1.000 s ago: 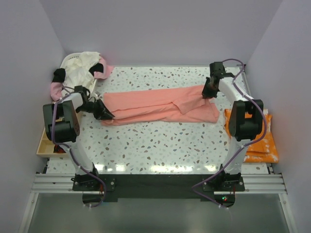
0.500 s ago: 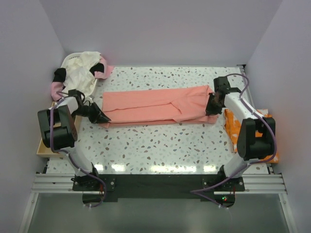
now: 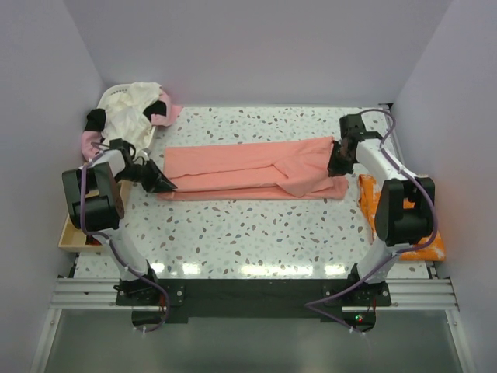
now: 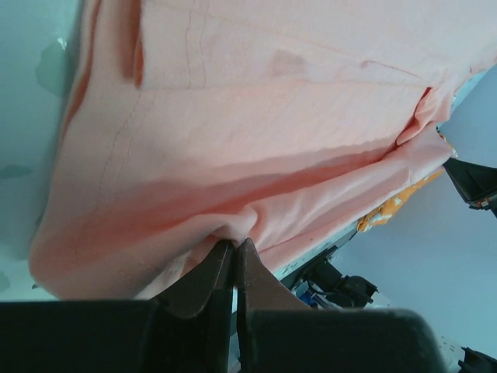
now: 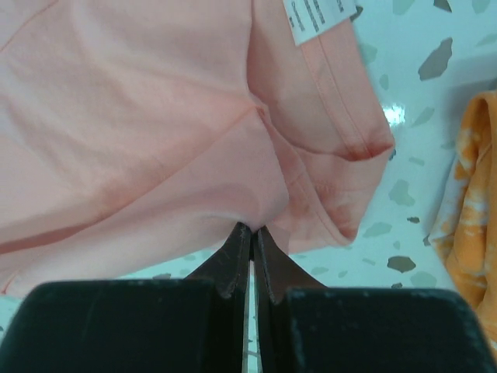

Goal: Fold and stack the t-shirts
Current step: Fold the other side of the tshirt into a rectangle

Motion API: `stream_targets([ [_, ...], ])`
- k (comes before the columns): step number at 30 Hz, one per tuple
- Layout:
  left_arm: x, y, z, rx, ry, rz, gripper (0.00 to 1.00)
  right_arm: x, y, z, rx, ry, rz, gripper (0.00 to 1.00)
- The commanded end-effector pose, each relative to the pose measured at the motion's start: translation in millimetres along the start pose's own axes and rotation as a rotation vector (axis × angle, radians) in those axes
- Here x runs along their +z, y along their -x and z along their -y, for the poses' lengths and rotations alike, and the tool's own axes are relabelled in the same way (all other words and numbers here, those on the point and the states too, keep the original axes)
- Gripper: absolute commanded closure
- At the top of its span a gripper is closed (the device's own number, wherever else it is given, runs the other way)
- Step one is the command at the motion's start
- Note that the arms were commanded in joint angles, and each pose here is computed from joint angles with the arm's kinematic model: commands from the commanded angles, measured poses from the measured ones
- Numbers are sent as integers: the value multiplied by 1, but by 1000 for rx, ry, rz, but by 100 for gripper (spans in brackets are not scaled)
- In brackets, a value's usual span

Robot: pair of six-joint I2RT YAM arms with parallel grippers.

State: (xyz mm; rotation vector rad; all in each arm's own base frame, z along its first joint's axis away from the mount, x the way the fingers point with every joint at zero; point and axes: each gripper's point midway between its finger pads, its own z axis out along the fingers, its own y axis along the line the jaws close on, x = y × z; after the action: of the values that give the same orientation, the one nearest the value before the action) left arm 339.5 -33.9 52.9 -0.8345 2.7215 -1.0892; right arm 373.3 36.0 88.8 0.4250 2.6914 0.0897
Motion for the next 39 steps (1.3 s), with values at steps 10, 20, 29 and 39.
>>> stream_targets([
  [10,-12,36,13,74,16,63,66,-2,71,-8,-1,-29,156,39],
  [20,-64,36,55,230,0,234,0,-45,64,-13,-1,39,225,37],
  [29,-24,-25,61,312,-8,97,0,-53,35,-15,21,110,213,37],
  [39,-3,-14,35,384,157,170,0,-47,12,-19,20,156,172,37],
])
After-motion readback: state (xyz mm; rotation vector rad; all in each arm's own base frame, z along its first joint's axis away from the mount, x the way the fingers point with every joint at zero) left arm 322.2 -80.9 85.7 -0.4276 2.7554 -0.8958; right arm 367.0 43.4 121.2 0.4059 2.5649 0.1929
